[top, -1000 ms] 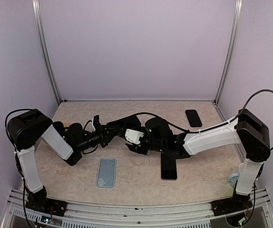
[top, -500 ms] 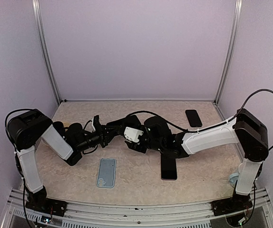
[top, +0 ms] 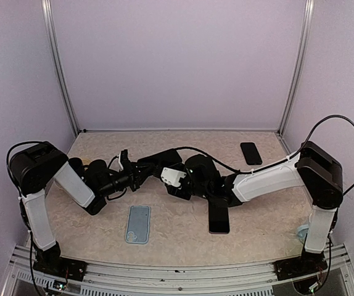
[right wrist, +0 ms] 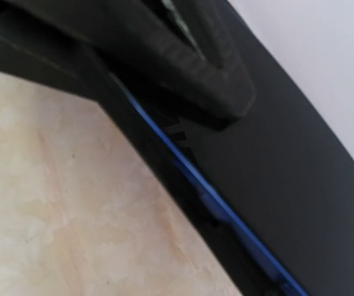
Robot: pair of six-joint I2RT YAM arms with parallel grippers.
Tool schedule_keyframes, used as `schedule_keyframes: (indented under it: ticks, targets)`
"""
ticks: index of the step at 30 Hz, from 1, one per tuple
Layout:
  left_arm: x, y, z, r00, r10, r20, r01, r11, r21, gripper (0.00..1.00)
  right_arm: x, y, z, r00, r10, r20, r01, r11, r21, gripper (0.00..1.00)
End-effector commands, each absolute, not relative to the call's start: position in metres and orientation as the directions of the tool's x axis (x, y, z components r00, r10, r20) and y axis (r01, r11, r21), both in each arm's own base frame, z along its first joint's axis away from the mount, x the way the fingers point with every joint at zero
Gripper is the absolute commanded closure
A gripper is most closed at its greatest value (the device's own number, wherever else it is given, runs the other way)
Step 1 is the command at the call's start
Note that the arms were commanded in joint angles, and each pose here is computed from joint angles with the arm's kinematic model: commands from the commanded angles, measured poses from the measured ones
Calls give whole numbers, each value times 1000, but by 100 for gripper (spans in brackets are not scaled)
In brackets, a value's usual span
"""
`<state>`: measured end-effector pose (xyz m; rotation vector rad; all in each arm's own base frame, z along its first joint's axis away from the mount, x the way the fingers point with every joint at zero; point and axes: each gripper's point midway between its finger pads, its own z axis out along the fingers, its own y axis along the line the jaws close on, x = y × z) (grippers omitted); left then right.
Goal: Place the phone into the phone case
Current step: Adjust the phone with the phone case.
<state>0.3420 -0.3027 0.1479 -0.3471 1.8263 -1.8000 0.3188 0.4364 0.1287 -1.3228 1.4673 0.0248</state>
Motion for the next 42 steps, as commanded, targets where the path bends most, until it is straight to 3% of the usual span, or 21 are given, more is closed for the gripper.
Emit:
schedule_keyframes:
  ticks: [1, 14, 23, 28, 42]
  targets:
    - [334, -307, 191, -808, -529, -260, 321, -24, -947, 100, 332, 426, 121, 202, -702, -683, -683, 399, -612, 41]
    - [335, -306, 190, -812, -531, -243, 301, -24, -953, 100, 347, 385, 135, 162, -704, -691, -631, 465, -621, 39]
    - [332, -310, 195, -829, -511, -227, 282, -32, -959, 100, 335, 376, 140, 312, -672, -672, -653, 361, -665, 30]
    - [331, -313, 198, -839, -497, -221, 278, -43, -960, 100, 299, 379, 147, 533, -566, -629, -638, 220, -738, 23]
    - [330, -318, 204, -849, -480, -219, 279, -56, -959, 100, 295, 379, 145, 686, -562, -462, -476, 134, -869, 20]
